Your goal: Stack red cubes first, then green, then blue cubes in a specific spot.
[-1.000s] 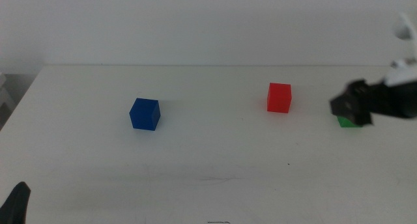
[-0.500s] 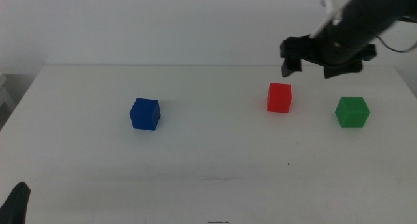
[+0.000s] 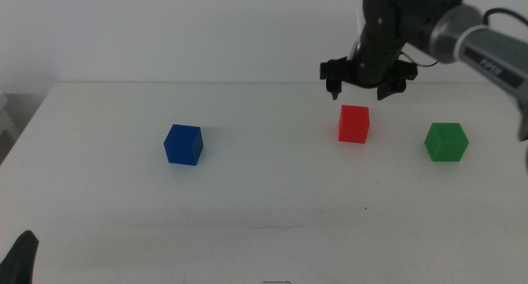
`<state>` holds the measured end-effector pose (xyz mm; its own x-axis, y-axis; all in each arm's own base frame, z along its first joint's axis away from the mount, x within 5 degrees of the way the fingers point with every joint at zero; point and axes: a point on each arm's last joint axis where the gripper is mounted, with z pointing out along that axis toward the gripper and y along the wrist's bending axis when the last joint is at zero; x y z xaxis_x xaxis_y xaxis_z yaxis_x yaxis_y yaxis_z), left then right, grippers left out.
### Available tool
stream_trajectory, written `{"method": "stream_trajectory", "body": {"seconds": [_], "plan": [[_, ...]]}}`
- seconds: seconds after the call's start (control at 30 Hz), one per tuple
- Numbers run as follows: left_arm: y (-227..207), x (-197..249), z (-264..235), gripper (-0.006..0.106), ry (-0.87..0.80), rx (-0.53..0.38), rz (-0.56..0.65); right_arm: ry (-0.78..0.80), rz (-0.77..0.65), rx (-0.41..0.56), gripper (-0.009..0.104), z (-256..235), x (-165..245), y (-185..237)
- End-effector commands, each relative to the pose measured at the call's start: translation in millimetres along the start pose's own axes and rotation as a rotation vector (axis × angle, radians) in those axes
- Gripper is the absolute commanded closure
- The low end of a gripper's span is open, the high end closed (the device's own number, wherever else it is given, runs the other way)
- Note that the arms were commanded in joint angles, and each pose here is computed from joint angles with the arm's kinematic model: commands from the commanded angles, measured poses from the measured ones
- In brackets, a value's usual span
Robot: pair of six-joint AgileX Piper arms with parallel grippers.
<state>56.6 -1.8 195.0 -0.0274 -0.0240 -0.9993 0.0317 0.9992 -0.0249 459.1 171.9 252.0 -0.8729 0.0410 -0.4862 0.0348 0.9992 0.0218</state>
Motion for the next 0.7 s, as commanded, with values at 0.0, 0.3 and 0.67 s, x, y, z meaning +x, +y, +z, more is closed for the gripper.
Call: {"method": "stream_trajectory", "body": {"seconds": [0.0,0.3,0.67], "plan": [[-0.3,-9.2,-2.1,0.007,-0.101,0.002,-0.005,-0.118,-0.006,-0.004,0.004,-26.8,-19.1,-1.3],[-0.3,-9.2,-2.1,0.007,-0.101,0.002,-0.005,-0.125,0.029,0.044,0.004,2.8,-21.8,-11.5],[-0.3,-9.2,-2.1,0.007,-0.101,0.002,-0.005,-0.107,0.028,0.032,0.005,27.8,-17.5,-8.9]]}}
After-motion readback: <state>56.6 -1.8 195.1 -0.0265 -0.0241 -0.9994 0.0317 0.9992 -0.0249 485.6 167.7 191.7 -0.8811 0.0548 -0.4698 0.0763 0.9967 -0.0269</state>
